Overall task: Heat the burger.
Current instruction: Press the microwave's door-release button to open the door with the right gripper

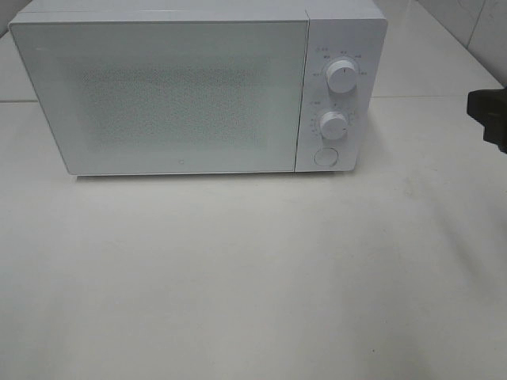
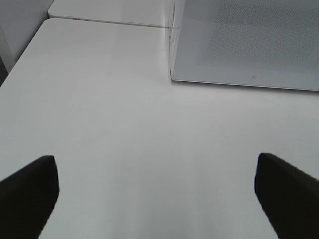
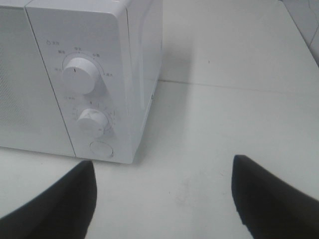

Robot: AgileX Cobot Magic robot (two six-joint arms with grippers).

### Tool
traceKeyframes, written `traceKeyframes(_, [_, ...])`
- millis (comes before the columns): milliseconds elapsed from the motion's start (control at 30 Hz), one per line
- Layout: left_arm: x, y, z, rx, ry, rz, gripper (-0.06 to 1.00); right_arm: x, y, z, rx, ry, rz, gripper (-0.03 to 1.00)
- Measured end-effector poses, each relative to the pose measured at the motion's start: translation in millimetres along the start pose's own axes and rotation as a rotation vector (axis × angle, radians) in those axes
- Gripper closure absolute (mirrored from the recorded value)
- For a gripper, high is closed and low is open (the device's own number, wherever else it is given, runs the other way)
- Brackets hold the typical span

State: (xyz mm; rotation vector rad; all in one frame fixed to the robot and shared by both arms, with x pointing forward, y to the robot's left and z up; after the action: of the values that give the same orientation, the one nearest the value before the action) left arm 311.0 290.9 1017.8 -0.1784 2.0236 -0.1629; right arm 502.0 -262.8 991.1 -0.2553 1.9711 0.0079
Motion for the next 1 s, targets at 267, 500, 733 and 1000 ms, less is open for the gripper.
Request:
traceKeyframes(267, [0.0,0.0,0.0,0.0,0.0,0.0,-0.04,7.7,0.2,25.5,0.019,-0.122,-0.001,0.23])
traceKeyframes(500, [0.0,0.0,0.0,0.0,0.0,0.0,-0.04,25.3,-4.1,49.5,0.06,-0.182,0.026,0.23])
traceKeyframes(733, [0.0,0.0,0.0,0.0,0.0,0.0,-0.04,45.7,-8.2,65.9,0.139,-0.163,0.068,0.23])
traceKeyframes(1000, [0.0,0.0,0.0,0.0,0.0,0.0,-0.04,66.4,15.2,79.3,0.174,-0.126,0.05,0.23])
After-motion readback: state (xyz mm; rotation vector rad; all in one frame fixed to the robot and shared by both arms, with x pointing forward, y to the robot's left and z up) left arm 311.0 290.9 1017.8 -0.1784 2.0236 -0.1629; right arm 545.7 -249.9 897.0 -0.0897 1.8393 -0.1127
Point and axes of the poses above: a point on each arm's last joint axis where the gripper is mounted, z pointing out along that axis toward the gripper, y along the wrist's bending axis when the last joint is at zero, x = y × z, the point moved 9 cm from there along z, pointing out along that axis toward the gripper, and after that the axes turned 8 degrees about -z, right-handed, at the moved point
